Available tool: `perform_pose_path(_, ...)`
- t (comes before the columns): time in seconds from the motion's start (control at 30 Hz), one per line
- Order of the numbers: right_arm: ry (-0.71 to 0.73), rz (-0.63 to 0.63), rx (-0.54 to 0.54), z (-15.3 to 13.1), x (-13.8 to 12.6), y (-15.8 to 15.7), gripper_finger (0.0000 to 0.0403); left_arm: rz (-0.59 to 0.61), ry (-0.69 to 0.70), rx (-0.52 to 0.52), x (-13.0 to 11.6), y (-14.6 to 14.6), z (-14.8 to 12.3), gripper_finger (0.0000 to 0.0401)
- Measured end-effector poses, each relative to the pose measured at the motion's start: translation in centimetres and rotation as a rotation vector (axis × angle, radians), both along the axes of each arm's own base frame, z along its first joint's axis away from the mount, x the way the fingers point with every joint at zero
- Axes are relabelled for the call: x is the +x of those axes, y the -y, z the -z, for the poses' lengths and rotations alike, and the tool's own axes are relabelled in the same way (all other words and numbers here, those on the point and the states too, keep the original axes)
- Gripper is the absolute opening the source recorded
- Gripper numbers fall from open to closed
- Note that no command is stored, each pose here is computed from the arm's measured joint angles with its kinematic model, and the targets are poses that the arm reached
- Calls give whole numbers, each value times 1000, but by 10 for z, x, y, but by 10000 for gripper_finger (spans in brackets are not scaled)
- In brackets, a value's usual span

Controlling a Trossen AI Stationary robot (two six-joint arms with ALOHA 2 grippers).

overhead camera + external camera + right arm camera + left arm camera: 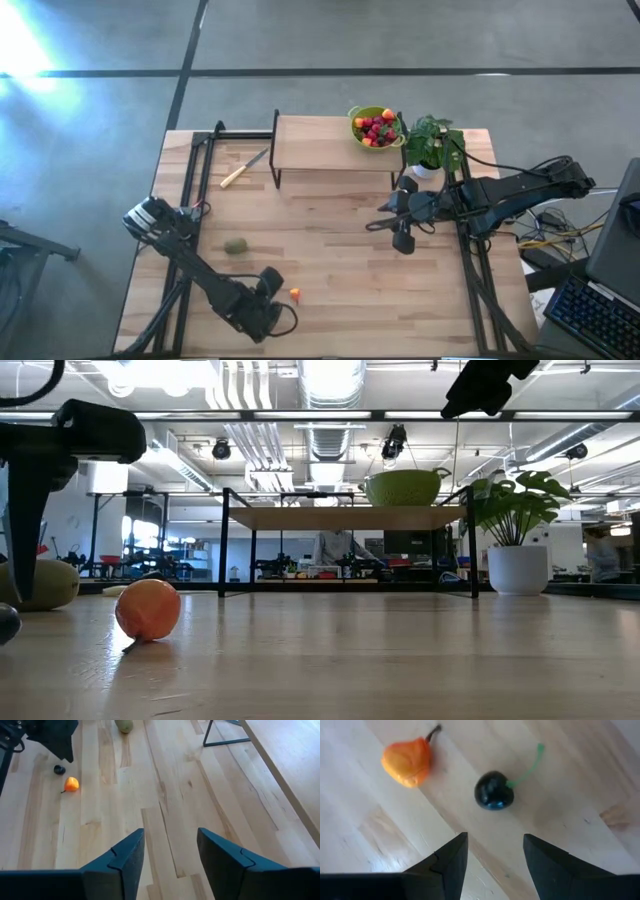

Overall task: Build produce basket
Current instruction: Put the black cherry into the green basket

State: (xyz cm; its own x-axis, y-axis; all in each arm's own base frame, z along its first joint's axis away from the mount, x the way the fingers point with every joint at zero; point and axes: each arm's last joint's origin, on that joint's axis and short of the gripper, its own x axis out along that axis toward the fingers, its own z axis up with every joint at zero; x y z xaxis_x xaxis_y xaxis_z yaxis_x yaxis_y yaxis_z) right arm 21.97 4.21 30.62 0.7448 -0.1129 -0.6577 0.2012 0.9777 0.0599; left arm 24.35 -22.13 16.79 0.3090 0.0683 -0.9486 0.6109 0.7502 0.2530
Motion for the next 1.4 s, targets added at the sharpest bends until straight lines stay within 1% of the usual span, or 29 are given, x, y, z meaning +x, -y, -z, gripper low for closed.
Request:
perform_pose_path(0.2,0,0,0,0,0,0,173,80,42,-11,9,2,2,197)
perform_pose_path(0.33,1,0,0,0,0,0,160,93,26,-6,14,0,9,197)
perform_pose_path(0.5,-1,-2,-3,0,0,0,144,116,30,-6,17,1,12,196)
perform_pose_path(0.63,0,-2,-2,0,0,0,134,148,45,-38,19,4,12,193)
perform_pose_path(0.77,2,-2,-2,0,0,0,126,153,47,-59,20,5,12,177)
perform_pose_path(0.93,3,-2,-2,1,0,0,119,156,57,-84,21,7,12,145)
perform_pose_path(1.1,0,-2,-3,2,0,0,112,154,61,-87,22,7,11,117)
perform_pose_path(1.23,-2,-2,-3,3,0,0,107,131,63,-94,22,7,11,120)
perform_pose_path(1.4,-9,0,-3,7,0,0,101,68,69,-108,22,7,11,128)
